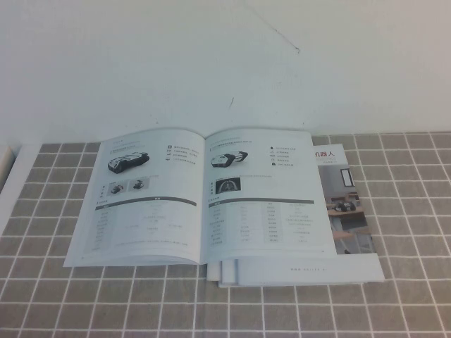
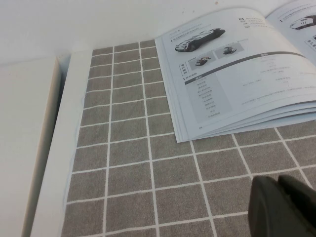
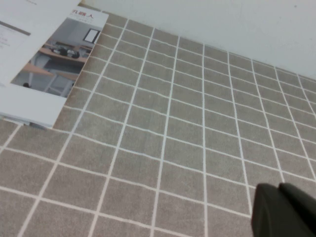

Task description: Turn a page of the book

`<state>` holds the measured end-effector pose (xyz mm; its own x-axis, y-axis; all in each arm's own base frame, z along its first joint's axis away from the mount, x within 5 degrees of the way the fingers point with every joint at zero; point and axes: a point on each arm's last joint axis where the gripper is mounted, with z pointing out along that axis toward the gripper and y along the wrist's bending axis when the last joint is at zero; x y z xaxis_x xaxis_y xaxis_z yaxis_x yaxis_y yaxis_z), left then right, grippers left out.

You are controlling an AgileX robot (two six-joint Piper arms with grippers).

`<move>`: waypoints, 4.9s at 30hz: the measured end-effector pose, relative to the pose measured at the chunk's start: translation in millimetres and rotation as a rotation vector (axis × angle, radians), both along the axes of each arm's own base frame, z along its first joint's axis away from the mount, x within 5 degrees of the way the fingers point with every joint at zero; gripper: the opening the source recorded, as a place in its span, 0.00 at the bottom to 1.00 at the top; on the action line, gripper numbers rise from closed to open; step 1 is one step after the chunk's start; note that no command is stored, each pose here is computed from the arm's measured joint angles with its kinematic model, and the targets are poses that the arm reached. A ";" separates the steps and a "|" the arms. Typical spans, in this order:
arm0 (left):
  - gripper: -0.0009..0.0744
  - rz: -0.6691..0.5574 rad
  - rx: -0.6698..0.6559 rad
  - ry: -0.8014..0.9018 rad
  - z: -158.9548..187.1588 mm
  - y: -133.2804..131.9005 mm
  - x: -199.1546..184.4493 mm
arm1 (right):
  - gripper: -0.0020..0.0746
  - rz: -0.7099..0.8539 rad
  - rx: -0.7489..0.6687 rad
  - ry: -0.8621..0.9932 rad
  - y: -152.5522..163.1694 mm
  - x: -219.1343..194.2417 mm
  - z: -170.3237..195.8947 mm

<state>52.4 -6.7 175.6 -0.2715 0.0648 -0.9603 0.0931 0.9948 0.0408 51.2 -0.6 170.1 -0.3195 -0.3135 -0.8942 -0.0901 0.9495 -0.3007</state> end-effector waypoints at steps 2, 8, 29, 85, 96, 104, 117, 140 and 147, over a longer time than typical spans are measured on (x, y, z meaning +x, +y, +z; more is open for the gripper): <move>0.01 0.000 0.000 0.000 0.0 0.0 0.0 | 0.02 0.000 0.000 0.000 0.0 0.0 0.0; 0.01 0.000 0.000 0.000 0.0 0.0 0.0 | 0.02 0.000 0.000 0.000 0.0 0.0 0.0; 0.01 0.054 -0.010 -0.284 24.0 4.7 4.1 | 0.02 -0.002 -0.002 -0.115 -0.2 3.3 8.0; 0.01 -0.011 -0.275 -0.395 124.5 -2.4 -20.0 | 0.02 0.076 0.293 -0.031 14.5 15.6 166.5; 0.01 0.035 -0.273 -0.321 164.5 0.1 29.2 | 0.02 0.185 0.534 0.379 34.2 113.3 121.4; 0.01 0.085 -0.423 -0.132 182.1 -1.4 113.8 | 0.02 0.440 0.498 0.584 50.3 154.4 74.8; 0.01 0.049 -0.284 0.244 115.9 -14.7 222.0 | 0.02 0.456 0.704 0.638 58.6 193.4 34.9; 0.01 0.008 -0.227 0.625 -6.7 -55.4 286.7 | 0.02 0.796 0.284 0.615 124.3 293.2 65.3; 0.01 0.041 -0.206 0.663 -32.3 -53.7 292.7 | 0.04 0.836 0.219 0.618 149.3 315.7 54.1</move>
